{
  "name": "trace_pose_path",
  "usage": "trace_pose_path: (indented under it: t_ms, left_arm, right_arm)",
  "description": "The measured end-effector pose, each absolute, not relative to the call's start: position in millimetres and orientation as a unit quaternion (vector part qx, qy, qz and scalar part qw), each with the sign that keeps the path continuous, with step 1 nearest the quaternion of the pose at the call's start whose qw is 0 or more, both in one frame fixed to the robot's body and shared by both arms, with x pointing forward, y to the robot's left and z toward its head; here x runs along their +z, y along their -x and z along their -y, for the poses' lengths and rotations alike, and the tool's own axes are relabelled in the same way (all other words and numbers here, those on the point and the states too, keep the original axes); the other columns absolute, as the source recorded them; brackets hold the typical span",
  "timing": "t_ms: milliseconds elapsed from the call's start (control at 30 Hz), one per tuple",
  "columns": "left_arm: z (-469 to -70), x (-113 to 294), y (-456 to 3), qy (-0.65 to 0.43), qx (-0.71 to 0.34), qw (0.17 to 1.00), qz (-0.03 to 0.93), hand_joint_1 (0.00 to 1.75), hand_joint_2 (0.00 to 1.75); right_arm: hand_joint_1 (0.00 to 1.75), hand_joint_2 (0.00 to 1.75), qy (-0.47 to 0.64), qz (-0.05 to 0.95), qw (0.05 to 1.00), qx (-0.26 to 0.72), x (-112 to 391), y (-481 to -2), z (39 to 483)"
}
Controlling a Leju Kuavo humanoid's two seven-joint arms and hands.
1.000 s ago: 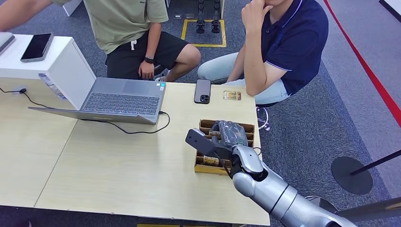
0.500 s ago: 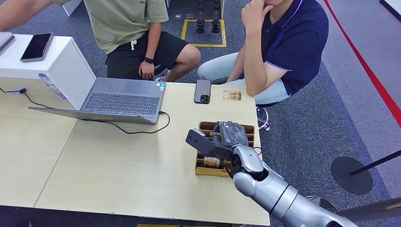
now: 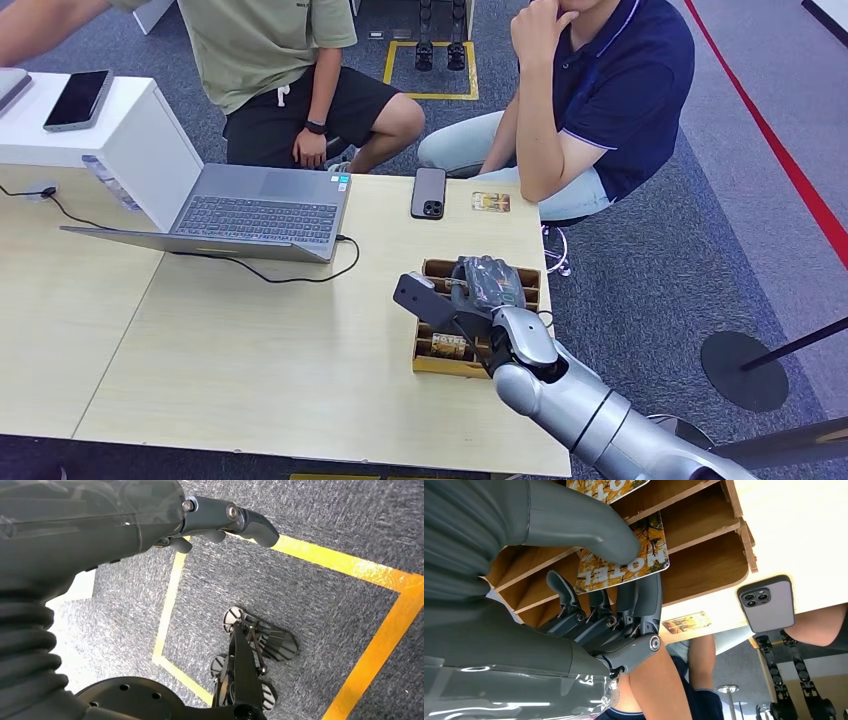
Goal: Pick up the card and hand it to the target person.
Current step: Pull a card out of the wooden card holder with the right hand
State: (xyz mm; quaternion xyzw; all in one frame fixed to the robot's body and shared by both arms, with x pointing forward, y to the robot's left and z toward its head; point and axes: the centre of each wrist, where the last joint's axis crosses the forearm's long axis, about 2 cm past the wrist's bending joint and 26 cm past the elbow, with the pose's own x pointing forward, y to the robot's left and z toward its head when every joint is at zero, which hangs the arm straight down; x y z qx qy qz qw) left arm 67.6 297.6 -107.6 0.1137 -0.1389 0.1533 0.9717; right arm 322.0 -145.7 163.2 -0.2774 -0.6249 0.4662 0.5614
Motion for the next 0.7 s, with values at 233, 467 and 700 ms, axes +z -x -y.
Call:
trace_pose_path:
  t_ms: [233, 467, 700]
  left_arm:
    - [-300, -108, -67, -0.117, 0.154, 0.972, 0.132, 0.0, 1.75]
    - [-304, -107, -67, -0.123, 0.154, 0.972, 0.129, 0.0, 1.75]
    - [-304, -107, -67, -0.122, 0.153, 0.973, 0.127, 0.0, 1.75]
  right_arm:
    - [1.41, 1.75, 0.262, 0.64, 0.563, 0.452, 161, -321, 147]
    - [1.41, 1.75, 0.257, 0.676, 0.561, 0.404, 170, -323, 151]
    - [1.41, 1.75, 0.283, 0.705, 0.535, 0.37, 194, -333, 156]
